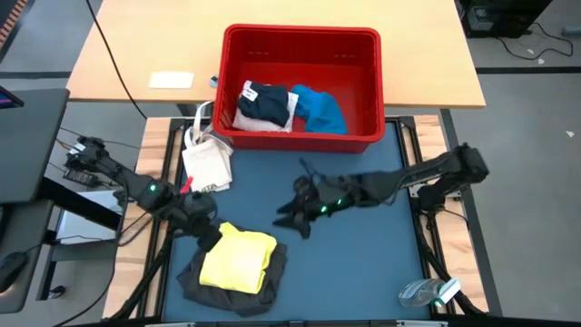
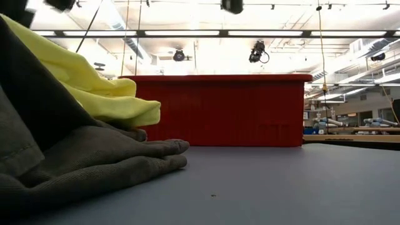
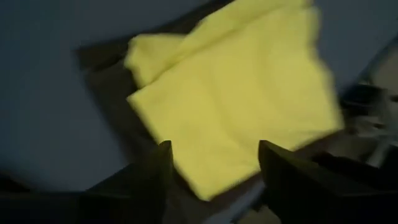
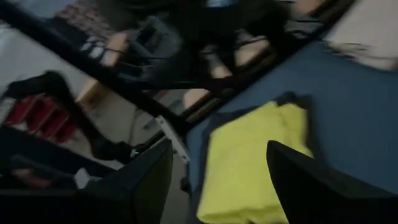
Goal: Fold laundry
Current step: Put the stack of clothes into bin, then adjust the bin to the top table, then return to Home Position
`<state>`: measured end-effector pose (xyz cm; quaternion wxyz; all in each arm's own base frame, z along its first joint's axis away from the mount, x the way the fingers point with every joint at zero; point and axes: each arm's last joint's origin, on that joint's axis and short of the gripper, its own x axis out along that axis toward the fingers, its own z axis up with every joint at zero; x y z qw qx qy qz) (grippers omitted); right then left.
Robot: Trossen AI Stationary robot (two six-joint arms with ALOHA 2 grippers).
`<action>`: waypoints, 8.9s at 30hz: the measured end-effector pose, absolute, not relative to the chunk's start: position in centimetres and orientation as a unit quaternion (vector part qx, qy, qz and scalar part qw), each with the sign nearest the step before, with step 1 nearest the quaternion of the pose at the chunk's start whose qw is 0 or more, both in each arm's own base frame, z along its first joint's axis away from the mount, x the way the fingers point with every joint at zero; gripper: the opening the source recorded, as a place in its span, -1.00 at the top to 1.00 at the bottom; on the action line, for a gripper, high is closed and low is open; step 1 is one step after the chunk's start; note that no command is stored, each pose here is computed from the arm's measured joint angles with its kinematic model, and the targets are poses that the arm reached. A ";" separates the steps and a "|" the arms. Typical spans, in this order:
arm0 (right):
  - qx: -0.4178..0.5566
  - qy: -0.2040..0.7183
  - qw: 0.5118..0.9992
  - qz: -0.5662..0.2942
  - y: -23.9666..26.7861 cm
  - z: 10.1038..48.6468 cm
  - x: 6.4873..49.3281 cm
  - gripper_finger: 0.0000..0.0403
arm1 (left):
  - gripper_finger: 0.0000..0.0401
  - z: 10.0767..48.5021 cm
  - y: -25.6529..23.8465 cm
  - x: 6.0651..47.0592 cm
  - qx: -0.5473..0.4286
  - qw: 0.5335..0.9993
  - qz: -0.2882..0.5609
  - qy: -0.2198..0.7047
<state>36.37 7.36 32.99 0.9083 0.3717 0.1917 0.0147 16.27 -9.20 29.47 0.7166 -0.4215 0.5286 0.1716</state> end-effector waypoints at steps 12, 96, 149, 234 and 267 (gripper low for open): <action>0.503 0.214 0.835 -0.063 13.1 25.7 39.1 -0.30 | -0.86 18.4 -9.7 13.4 -0.401 0.686 0.207 0.571; 0.534 0.302 0.772 -0.168 12.4 12.5 42.7 0.69 | 0.82 14.3 -6.9 18.4 -0.450 0.840 0.069 0.296; 0.476 0.117 0.818 -0.302 -32.4 28.4 22.7 -0.45 | -0.30 34.7 35.1 22.0 -0.281 0.890 0.326 0.153; 0.129 0.147 0.978 -0.070 -3.1 41.4 20.3 0.99 | 1.00 36.7 12.1 34.0 -0.098 0.993 -0.007 0.071; 0.075 0.032 0.996 -0.035 1.6 28.9 13.4 0.98 | 1.00 25.6 1.3 16.7 -0.120 0.987 0.096 -0.038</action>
